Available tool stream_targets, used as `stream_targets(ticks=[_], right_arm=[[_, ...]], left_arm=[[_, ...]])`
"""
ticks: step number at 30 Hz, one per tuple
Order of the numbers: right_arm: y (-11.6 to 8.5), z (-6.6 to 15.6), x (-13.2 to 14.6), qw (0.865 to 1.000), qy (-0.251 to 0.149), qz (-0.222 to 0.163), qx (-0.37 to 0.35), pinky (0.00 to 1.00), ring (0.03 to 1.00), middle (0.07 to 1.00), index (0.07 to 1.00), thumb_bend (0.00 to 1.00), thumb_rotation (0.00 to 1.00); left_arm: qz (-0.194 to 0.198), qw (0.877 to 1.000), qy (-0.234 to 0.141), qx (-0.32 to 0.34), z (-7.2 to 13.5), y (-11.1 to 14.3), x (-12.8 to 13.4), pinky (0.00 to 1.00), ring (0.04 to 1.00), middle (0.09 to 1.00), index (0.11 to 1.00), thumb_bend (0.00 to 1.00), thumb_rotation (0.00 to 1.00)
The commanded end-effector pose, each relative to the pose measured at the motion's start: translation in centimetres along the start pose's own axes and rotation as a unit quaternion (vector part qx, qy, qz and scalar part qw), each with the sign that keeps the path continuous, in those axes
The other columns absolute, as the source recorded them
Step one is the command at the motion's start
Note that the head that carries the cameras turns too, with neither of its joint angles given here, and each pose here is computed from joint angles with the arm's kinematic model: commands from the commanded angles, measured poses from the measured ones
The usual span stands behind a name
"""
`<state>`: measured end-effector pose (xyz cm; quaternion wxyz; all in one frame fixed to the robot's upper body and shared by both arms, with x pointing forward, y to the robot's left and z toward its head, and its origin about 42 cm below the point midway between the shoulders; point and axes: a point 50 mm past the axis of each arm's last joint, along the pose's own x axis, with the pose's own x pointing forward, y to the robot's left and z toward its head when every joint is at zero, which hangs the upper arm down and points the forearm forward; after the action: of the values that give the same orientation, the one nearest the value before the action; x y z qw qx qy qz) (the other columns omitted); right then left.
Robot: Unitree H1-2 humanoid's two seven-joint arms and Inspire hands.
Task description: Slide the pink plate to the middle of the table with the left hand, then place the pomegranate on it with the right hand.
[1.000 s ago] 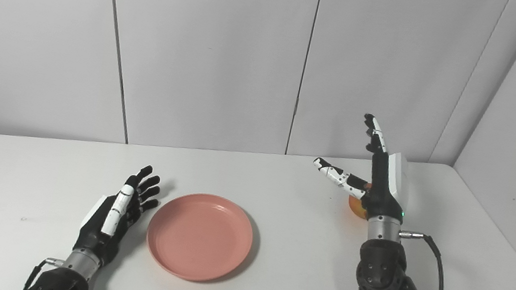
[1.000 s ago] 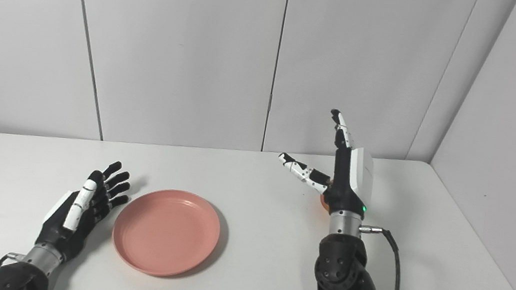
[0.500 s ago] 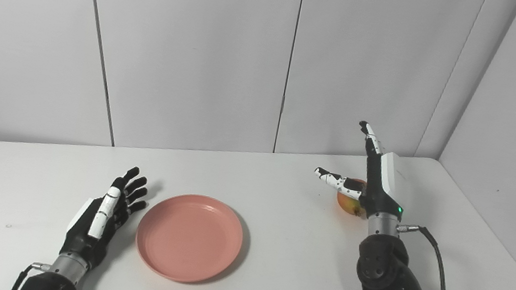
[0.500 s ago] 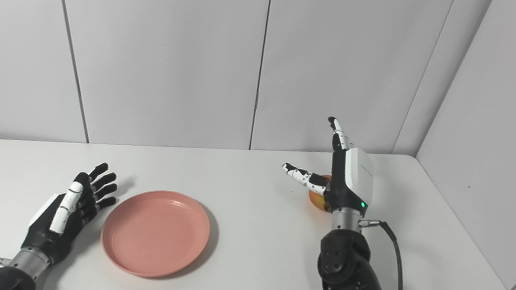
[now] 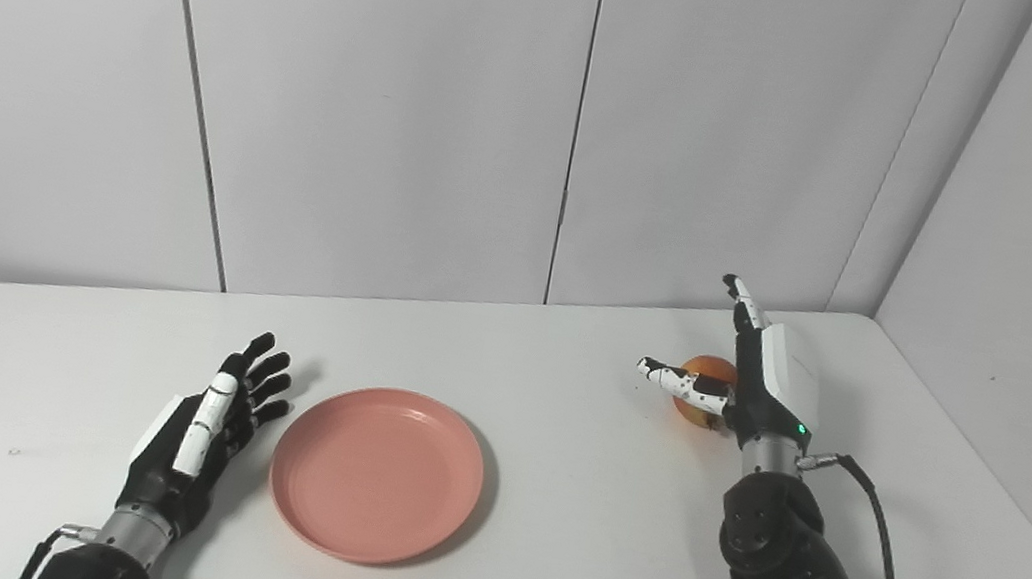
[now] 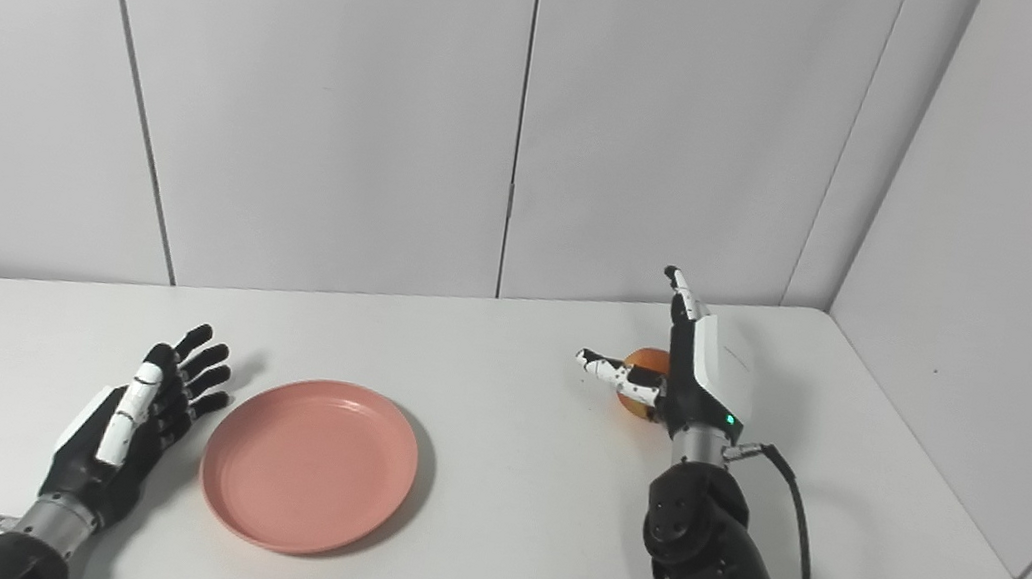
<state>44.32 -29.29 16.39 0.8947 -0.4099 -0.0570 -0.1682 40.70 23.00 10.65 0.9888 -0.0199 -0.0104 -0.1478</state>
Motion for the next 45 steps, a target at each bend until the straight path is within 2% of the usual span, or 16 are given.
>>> stream_targets(ticks=[1, 12, 16, 21, 25, 30, 36, 37, 38, 41, 45], right_arm=[[-1.8, 1.6, 2.3, 1.0, -0.016, -0.026, -0.002, 0.79, 0.872, 0.889, 0.9, 0.84, 0.33], [-0.9, 1.0, 2.4, 1.0, 0.003, -0.006, -0.028, 0.77, 0.855, 0.887, 0.893, 0.83, 0.26], [-0.7, 0.8, 2.3, 1.0, 0.008, -0.004, -0.027, 0.74, 0.83, 0.868, 0.874, 0.81, 0.16], [-0.6, 0.6, 2.2, 1.0, 0.014, -0.001, -0.024, 0.71, 0.802, 0.847, 0.851, 0.79, 0.11], [-0.6, 0.5, 2.2, 1.0, 0.017, -0.003, -0.023, 0.64, 0.741, 0.803, 0.82, 0.78, 0.06], [-0.6, 0.5, 2.2, 1.0, 0.016, -0.006, -0.021, 0.51, 0.609, 0.709, 0.765, 0.76, 0.01], [-0.7, 0.7, 2.0, 1.0, 0.02, -0.011, 0.0, 0.44, 0.532, 0.642, 0.699, 0.65, 0.0], [-0.7, 0.7, 2.0, 1.0, 0.02, -0.012, 0.002, 0.44, 0.525, 0.541, 0.674, 0.58, 0.0], [-0.8, 0.7, 2.0, 1.0, 0.019, -0.013, 0.006, 0.42, 0.476, 0.509, 0.63, 0.55, 0.0], [-0.8, 0.8, 1.9, 1.0, 0.013, -0.02, 0.011, 0.35, 0.397, 0.479, 0.57, 0.51, 0.0], [-0.9, 0.8, 1.9, 0.999, 0.009, -0.028, 0.013, 0.28, 0.369, 0.461, 0.551, 0.51, 0.0]], left_arm=[[0.003, 1.0, 0.005, -0.001, -1.0, 0.7, -1.0, 0.9, 0.942, 0.947, 0.946, 0.59, 1.0], [0.001, 1.0, 0.005, -0.003, -0.9, 0.6, -1.0, 0.9, 0.945, 0.95, 0.951, 0.59, 1.0], [0.002, 1.0, 0.004, 0.0, -0.9, 0.6, -1.0, 0.9, 0.942, 0.948, 0.948, 0.59, 1.0], [0.002, 1.0, 0.006, 0.001, -0.9, 0.7, -1.1, 0.9, 0.94, 0.946, 0.948, 0.59, 1.0], [0.002, 1.0, 0.005, 0.0, -0.8, 0.6, -1.0, 0.9, 0.941, 0.948, 0.949, 0.59, 1.0], [0.001, 1.0, 0.005, 0.002, -0.8, 0.6, -1.0, 0.9, 0.943, 0.95, 0.95, 0.59, 1.0], [0.002, 1.0, 0.005, 0.0, -0.8, 0.6, -0.9, 0.9, 0.941, 0.947, 0.947, 0.59, 1.0], [0.002, 1.0, 0.005, -0.001, -0.8, 0.6, -0.9, 0.9, 0.941, 0.947, 0.947, 0.59, 1.0], [0.001, 1.0, 0.005, 0.0, -0.8, 0.6, -0.9, 0.9, 0.942, 0.948, 0.948, 0.59, 1.0], [0.0, 1.0, 0.006, 0.0, -0.8, 0.6, -0.9, 0.9, 0.943, 0.949, 0.95, 0.58, 1.0], [0.002, 1.0, 0.006, 0.002, -0.8, 0.6, -0.9, 0.9, 0.94, 0.946, 0.947, 0.58, 1.0]])
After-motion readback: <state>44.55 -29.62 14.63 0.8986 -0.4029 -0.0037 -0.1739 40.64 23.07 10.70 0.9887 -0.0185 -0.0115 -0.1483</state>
